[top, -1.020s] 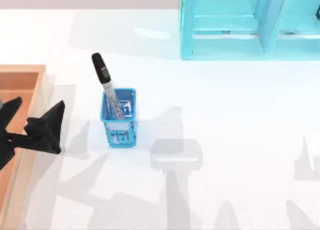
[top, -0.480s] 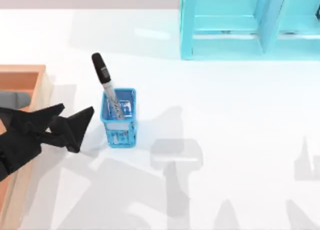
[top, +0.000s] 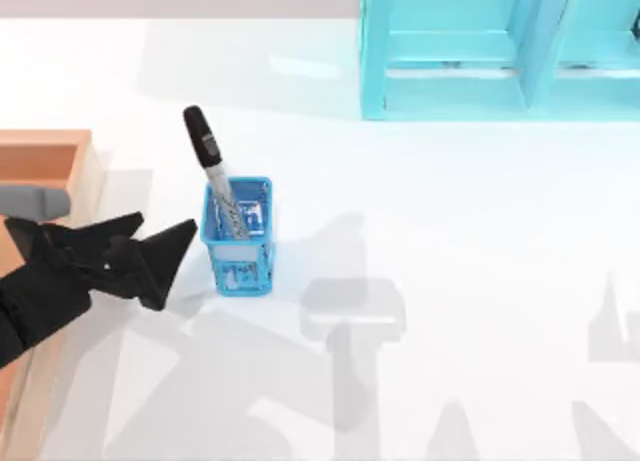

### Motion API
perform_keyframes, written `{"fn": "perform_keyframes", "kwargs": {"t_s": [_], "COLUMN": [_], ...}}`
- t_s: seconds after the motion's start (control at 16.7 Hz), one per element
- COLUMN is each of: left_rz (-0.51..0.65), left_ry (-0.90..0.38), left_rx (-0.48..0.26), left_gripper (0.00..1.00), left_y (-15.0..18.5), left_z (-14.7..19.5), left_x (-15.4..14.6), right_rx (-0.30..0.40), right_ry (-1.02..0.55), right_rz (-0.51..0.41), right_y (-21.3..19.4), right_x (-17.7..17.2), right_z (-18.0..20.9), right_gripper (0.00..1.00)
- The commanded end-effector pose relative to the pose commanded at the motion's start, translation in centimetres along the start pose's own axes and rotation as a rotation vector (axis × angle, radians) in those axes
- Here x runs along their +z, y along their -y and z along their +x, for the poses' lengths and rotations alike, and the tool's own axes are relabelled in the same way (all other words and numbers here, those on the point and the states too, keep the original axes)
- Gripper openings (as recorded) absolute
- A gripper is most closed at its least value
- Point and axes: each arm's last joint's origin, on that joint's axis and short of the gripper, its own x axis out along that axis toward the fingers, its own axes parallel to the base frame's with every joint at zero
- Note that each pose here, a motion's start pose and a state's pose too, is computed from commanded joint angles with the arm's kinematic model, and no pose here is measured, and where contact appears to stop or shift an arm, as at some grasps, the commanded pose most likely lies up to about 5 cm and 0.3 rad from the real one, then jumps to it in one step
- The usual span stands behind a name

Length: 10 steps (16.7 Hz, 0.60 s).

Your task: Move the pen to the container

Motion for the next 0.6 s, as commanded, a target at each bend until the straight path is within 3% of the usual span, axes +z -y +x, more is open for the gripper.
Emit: {"fn": "perform_keyframes", "kwargs": {"t_s": [0.24,0.6], "left_rz": [0.008,0.000], "left_ry": [0.009,0.000], "left_rx": [-0.004,0.000], "left_gripper": [1.00,1.00], "left_y": [0.3,0.3], "left_z": [0.7,5.5], "left_x": [0.3,0.5], "right_rx": [0.000,0.000], "right_ry": [0.000,0.000], "right_rz": [0.000,0.000], "right_y": [0.0,0.0], "right_x": [0.0,0.0], "right_z": [0.0,0.0], "right_gripper": [1.00,1.00]}}
